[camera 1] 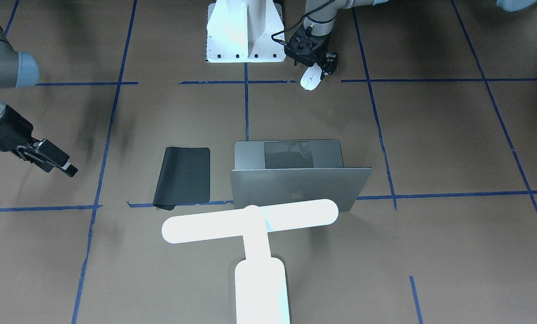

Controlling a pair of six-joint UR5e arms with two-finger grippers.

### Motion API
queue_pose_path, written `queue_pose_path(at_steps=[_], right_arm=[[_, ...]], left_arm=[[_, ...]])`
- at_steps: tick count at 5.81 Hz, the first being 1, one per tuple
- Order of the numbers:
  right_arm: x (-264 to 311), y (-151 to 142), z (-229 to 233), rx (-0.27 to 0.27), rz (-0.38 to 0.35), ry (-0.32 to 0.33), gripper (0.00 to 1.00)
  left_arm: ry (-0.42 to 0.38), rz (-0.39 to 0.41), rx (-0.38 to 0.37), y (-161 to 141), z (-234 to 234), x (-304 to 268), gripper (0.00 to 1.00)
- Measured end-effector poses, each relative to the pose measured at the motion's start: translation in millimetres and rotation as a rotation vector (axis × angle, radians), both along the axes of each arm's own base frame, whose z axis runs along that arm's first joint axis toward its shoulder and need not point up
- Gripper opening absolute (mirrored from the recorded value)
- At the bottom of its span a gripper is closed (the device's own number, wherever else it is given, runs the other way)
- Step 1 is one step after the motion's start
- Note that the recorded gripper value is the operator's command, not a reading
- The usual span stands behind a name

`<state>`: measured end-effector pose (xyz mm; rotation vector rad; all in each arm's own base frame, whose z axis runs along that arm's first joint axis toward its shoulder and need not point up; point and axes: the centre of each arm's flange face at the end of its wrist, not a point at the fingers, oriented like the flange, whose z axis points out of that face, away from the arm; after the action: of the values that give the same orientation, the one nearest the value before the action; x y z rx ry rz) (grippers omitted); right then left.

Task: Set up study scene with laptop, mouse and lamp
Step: 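Lower the left gripper and grasp the white mouse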

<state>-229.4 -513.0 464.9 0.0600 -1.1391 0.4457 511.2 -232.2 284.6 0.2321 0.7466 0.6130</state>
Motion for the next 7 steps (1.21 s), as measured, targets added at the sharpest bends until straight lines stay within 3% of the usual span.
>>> queue_pose_path(at_steps=[7], right_arm=[[-1, 2, 3, 0.002, -0.012, 0.004, 1.00]], left_arm=[[-0.022, 0.045, -0.056, 11, 31, -2, 1.00]])
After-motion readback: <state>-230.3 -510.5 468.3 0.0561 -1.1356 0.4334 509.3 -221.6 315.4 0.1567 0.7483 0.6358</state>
